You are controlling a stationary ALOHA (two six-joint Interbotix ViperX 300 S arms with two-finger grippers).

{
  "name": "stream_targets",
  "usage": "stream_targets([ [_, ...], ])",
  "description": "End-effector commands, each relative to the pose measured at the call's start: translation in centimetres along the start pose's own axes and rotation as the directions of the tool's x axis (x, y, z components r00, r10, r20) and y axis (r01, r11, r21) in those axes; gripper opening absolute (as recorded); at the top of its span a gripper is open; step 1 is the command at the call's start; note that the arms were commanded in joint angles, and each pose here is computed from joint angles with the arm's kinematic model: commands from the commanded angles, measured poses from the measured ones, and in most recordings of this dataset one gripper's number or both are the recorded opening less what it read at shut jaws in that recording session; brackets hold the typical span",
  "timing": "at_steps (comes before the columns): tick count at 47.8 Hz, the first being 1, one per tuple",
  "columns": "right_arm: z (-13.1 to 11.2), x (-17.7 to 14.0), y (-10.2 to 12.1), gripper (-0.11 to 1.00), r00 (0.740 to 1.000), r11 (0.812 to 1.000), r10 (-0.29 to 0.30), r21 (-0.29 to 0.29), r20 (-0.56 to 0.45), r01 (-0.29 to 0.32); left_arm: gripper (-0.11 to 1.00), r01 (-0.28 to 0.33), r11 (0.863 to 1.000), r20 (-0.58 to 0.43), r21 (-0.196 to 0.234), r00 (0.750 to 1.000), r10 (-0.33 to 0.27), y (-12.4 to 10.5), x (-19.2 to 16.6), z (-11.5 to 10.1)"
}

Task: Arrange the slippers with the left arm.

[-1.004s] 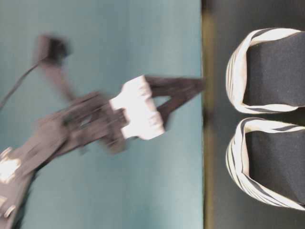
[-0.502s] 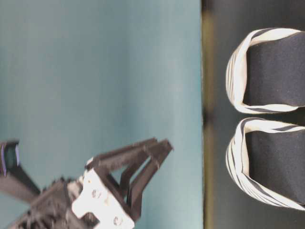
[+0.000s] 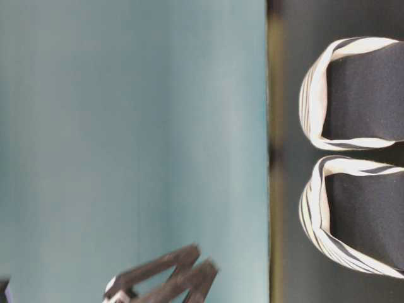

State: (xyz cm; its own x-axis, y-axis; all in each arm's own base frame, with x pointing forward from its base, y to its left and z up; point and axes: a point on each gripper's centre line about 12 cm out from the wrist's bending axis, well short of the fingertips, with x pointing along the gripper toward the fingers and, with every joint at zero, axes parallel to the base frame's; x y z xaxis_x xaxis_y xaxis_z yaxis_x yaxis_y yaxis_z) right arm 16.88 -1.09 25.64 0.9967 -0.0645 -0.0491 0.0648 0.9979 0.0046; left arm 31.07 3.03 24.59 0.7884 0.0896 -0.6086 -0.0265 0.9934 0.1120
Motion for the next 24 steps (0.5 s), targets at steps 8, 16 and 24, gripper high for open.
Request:
stream_targets([
  [8,0.4,0.1,0.0,0.0,1.0,1.0,-0.002,0.005,0.012,0.002,0.89,-0.002,1.0,0.151,0.003,0.989,0.002,-0.5,-3.7,-0.6],
  [16,0.4,0.1,0.0,0.0,1.0,1.0,0.0,0.006,0.012,0.0,0.89,-0.002,1.0,0.195,0.003,0.981,0.001,-0.7,-5.6,-1.3],
  [24,0.4,0.1,0.0,0.0,1.0,1.0,-0.002,0.006,0.017,0.002,0.89,-0.002,1.0,0.234,0.007,0.972,0.0,-0.8,-6.7,-1.6],
])
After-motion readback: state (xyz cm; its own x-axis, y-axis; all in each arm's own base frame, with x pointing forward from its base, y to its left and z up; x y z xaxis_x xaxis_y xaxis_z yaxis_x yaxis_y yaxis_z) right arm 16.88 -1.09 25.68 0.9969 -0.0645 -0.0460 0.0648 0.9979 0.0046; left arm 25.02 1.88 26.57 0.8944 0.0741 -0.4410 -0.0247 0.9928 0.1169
